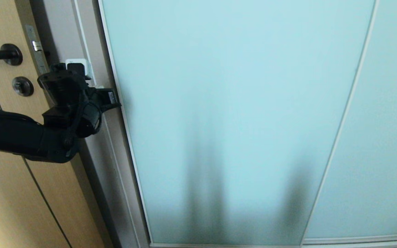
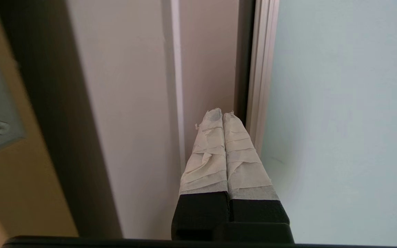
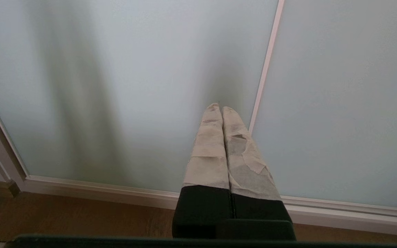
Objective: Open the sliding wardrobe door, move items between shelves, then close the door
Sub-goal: Open the door
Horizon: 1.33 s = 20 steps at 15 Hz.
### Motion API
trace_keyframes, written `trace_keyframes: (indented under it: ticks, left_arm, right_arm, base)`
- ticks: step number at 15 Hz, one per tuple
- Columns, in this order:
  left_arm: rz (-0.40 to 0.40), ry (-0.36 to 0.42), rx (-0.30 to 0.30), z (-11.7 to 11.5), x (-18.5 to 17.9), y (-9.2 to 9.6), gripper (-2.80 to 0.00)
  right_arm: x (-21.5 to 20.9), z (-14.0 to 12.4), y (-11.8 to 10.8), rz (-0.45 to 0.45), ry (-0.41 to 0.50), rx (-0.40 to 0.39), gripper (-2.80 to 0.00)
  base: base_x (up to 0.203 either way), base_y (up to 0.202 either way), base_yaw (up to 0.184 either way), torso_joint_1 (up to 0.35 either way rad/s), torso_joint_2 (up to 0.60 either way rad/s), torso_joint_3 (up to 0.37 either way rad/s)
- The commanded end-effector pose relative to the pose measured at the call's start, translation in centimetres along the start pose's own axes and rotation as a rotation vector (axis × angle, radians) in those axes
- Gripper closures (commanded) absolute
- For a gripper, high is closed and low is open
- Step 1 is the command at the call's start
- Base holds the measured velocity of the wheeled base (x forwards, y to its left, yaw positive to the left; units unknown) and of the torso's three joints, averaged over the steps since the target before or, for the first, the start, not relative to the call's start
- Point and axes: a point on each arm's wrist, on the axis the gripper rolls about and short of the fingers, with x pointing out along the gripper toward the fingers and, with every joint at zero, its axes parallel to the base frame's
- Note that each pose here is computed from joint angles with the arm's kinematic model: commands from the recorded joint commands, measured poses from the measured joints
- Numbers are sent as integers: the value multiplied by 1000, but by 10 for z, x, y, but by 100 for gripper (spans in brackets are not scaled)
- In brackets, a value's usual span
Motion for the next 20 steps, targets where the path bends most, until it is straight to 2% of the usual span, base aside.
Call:
trace_keyframes:
  ticks: [1,8,20]
  left_arm:
    - [-1,3,1,-7,7,-3,0]
    - [12,13,8,-18,25,-3,0]
    - [-25,26,15,-36,54,-16,0]
  right_arm:
    - [0,0,0,0,0,-1,0]
    - [0,0,0,0,-2,-1,0]
    - [0,0,0,0,-1,-1,0]
  base:
    - [0,0,0,0,0,0]
    - [0,0,0,0,0,0]
    - [0,0,0,0,0,0]
